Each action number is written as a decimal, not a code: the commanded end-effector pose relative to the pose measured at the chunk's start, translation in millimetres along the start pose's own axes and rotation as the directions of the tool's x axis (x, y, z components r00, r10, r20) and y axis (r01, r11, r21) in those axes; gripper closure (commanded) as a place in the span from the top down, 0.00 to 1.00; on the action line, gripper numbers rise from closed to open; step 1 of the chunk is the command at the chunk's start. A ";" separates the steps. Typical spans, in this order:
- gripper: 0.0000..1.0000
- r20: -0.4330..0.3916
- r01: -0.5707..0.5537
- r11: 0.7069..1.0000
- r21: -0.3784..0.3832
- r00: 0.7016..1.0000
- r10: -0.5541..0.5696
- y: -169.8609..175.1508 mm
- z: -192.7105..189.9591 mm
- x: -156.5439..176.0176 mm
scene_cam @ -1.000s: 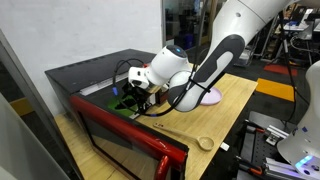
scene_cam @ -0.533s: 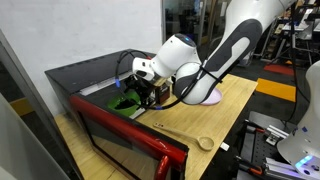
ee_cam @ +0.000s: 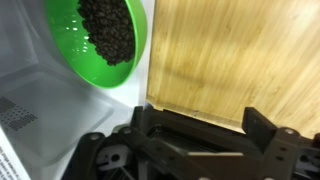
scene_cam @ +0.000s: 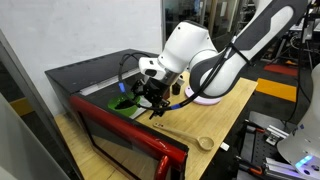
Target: Open the microwave door, place the dark green bowl in it, then close the microwave door
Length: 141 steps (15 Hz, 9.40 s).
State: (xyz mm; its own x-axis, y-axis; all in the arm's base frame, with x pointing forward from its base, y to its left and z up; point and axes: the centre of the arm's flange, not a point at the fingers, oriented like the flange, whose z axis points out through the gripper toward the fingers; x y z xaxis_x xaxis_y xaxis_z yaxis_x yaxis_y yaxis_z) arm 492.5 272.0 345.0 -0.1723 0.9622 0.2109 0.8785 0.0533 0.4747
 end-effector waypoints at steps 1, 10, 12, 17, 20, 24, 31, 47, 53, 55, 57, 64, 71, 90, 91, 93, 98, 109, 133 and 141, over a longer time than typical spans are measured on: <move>1.00 0.006 0.015 0.995 0.096 1.000 -0.016 1.0 -12.7 -23.5; 1.00 0.080 0.005 0.982 0.191 0.997 -0.021 2.6 15.3 -57.7; 1.00 0.086 0.016 0.980 0.198 0.996 -0.033 1.2 19.5 -59.3; 1.00 0.078 0.062 0.975 0.215 0.994 -0.081 -9.0 22.0 -51.6; 1.00 0.068 0.091 0.968 0.232 0.992 -0.109 -17.3 25.4 -42.8; 1.00 0.061 0.111 0.955 0.274 0.989 -0.132 -26.0 33.2 -35.9; 1.00 0.075 0.131 0.936 0.328 0.984 -0.164 -32.6 53.3 -37.9; 1.00 0.092 0.176 0.932 0.316 0.972 -0.215 -22.8 110.2 -35.5; 1.00 0.109 0.178 0.948 0.264 0.971 -0.213 -11.8 125.7 -36.0; 1.00 0.116 0.185 0.955 0.231 0.970 -0.216 -10.0 126.8 -36.3; 1.00 0.120 0.196 0.961 0.194 0.968 -0.222 -8.7 126.9 -36.7; 1.00 0.137 0.267 0.962 0.062 0.952 -0.274 -12.5 122.0 -40.7; 1.00 0.136 0.300 0.953 0.049 0.943 -0.304 -13.6 111.6 -41.5; 1.00 -0.078 0.190 0.907 0.375 0.982 -0.173 25.6 -28.9 -57.8; 1.00 -0.081 0.175 0.909 0.378 0.984 -0.156 25.9 -38.7 -59.3; 1.00 -0.068 0.113 0.918 0.379 0.993 -0.094 32.2 -57.5 -62.0; 1.00 0.078 -0.115 0.930 0.350 0.993 0.094 43.5 -96.7 -55.9; 1.00 0.147 -0.471 0.823 0.319 0.882 0.448 45.2 -136.3 -5.4; 1.00 -0.002 -0.595 0.745 0.302 0.781 0.624 48.7 -164.8 105.0; 1.00 -0.175 -0.506 0.774 0.381 0.783 0.597 44.6 -160.1 141.6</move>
State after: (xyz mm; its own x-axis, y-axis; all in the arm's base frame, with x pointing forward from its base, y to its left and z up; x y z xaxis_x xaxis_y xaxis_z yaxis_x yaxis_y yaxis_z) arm 429.7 354.8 538.1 0.3593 0.7560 0.5472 0.9176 -0.3930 -0.0595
